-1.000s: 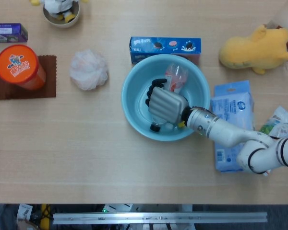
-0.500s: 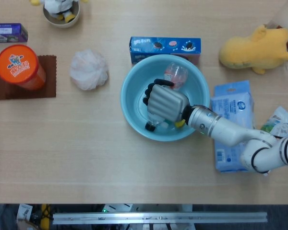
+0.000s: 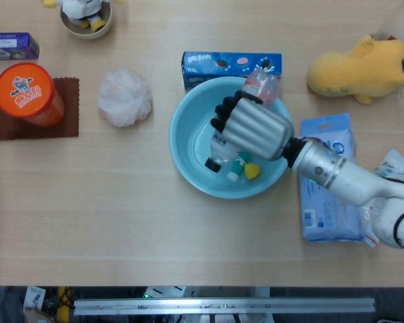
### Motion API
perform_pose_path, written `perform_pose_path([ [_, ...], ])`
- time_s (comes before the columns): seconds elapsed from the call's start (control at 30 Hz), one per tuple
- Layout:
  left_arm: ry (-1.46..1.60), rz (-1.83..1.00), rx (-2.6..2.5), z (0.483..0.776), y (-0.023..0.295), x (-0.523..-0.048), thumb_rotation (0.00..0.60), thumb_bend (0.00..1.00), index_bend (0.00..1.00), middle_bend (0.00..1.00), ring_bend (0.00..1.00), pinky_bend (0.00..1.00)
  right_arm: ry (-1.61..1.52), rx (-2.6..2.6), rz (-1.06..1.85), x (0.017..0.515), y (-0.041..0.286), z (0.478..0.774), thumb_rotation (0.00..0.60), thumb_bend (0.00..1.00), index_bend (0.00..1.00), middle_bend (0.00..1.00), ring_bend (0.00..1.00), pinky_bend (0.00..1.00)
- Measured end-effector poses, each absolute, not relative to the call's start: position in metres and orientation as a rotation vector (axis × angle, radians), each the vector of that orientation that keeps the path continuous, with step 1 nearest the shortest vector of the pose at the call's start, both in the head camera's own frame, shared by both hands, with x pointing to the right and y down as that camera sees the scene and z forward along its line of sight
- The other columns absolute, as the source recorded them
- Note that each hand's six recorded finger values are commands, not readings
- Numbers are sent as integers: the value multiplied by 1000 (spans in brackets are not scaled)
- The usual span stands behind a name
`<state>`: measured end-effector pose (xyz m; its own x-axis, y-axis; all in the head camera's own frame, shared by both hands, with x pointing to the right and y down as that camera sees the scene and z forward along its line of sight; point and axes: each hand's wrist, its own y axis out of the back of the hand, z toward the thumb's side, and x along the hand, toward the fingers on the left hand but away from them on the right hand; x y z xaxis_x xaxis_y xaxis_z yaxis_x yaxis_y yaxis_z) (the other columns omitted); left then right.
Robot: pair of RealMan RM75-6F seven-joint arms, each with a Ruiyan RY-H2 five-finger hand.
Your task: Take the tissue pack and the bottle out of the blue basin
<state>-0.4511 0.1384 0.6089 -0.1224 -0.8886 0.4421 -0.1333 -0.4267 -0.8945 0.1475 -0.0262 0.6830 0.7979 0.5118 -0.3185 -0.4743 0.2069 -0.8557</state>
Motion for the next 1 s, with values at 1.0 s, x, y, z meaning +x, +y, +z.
perform_pose_path([
  [1.0,1074,-1558,-1613,619,131,-428,600,316,243,204,141,102,-261,-1232,1158,360,-36,686,600,383,610,588,572,631],
])
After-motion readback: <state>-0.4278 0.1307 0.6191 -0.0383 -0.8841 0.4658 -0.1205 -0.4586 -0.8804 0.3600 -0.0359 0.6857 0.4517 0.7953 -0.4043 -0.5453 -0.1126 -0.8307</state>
